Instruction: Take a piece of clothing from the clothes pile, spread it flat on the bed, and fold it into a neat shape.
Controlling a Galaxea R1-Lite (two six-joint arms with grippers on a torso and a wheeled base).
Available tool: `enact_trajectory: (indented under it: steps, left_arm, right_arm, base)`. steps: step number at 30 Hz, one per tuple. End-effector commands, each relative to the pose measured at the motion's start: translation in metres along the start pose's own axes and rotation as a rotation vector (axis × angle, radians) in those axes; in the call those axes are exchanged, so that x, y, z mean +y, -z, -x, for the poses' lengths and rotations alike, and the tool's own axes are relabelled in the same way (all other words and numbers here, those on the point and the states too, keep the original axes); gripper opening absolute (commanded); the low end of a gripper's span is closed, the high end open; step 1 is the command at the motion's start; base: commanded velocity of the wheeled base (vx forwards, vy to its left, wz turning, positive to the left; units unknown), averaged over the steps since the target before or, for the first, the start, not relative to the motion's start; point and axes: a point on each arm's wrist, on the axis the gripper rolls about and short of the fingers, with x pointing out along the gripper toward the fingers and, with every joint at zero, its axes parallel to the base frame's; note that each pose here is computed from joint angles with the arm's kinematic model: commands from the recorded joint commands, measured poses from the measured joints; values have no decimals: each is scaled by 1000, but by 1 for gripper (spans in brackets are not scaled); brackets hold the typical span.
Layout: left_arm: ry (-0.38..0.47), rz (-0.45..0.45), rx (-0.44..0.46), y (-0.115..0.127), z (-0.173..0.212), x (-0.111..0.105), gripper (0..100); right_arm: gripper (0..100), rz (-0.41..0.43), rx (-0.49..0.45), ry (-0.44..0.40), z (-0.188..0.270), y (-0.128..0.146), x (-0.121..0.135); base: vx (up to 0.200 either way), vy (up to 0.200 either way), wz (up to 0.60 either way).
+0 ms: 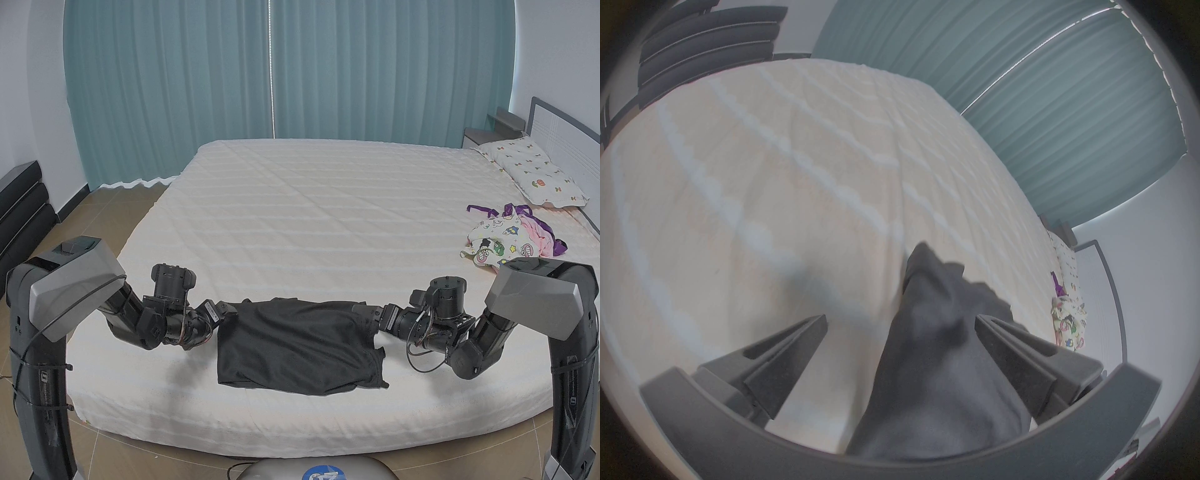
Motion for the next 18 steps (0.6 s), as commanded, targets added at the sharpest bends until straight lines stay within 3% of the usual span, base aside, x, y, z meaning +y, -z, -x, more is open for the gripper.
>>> enact_trajectory:
  steps: [1,15,16,18]
  left_arm:
    - [11,3,12,8,20,1,100]
    - [23,31,50,29,28,12,100]
    - [25,36,58,29,29,12,100]
    - [26,36,57,30,30,13,100]
  right_arm:
    - [100,-24,-19,40,-23,4,-25]
    - [100,-45,-39,25,-51,13,-33]
    - [0,-46,-48,19,-52,10,-33]
    - [0,-58,-69,30,-56,8,-35]
  base:
    - [0,0,0]
    - [0,0,0]
    - [0,0,0]
    - [0,0,0]
